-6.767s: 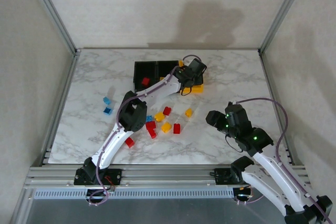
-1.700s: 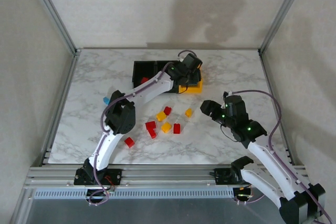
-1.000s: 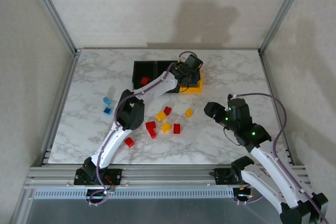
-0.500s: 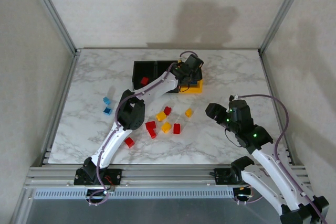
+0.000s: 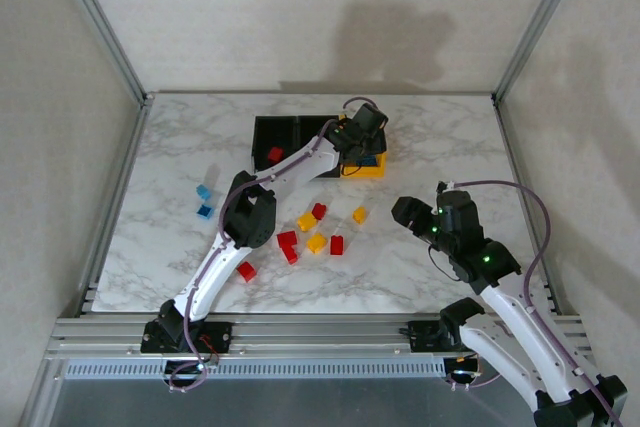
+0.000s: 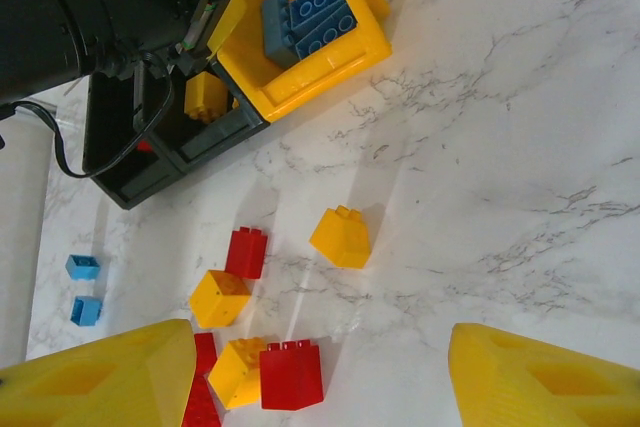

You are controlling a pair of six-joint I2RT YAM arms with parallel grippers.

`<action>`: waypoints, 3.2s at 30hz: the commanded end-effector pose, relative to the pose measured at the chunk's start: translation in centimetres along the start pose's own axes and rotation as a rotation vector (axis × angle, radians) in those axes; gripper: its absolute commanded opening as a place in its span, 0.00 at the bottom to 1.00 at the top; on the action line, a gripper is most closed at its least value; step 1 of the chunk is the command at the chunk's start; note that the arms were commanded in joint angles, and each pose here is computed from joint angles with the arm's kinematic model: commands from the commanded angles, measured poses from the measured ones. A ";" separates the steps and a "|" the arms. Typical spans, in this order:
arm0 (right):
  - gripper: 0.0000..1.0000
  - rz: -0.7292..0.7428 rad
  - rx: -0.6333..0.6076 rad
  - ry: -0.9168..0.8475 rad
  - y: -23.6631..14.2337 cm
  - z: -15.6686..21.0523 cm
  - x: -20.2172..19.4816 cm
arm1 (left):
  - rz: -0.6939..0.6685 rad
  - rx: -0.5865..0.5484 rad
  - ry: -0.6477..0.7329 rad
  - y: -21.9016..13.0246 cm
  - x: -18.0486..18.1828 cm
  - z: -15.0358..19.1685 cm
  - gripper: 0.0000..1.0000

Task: Sort the legos into containers by color
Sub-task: Place the lego in the container, then pick up the lego from the center of the table, then place the lego in the container.

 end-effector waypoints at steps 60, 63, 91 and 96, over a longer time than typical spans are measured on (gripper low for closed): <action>0.34 0.301 0.405 -0.235 19.7 6.2 1.9 | -0.094 0.039 -0.128 -21.2 21.7 10.3 0.73; 0.27 0.294 0.393 -0.255 19.3 5.5 2.7 | -0.089 0.032 -0.134 -21.1 21.5 10.1 0.73; 0.27 0.137 0.252 -0.279 30.3 -5.1 14.7 | -0.046 -0.025 -0.202 -23.2 22.4 9.2 0.73; 0.28 0.136 0.246 -0.241 32.7 -6.1 14.8 | -0.048 -0.025 -0.208 -23.3 22.7 9.3 0.73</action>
Point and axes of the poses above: each hand's point on the last joint's axis, 136 mm out from that joint toward the fingers, its own y axis out along the fingers, its own x axis along the line the jaws close on, z = x × y, the point moved 3 cm from there along -y, back along the fingers, and after that the axes turned 5 degrees about -y, right-handed, at the moved point
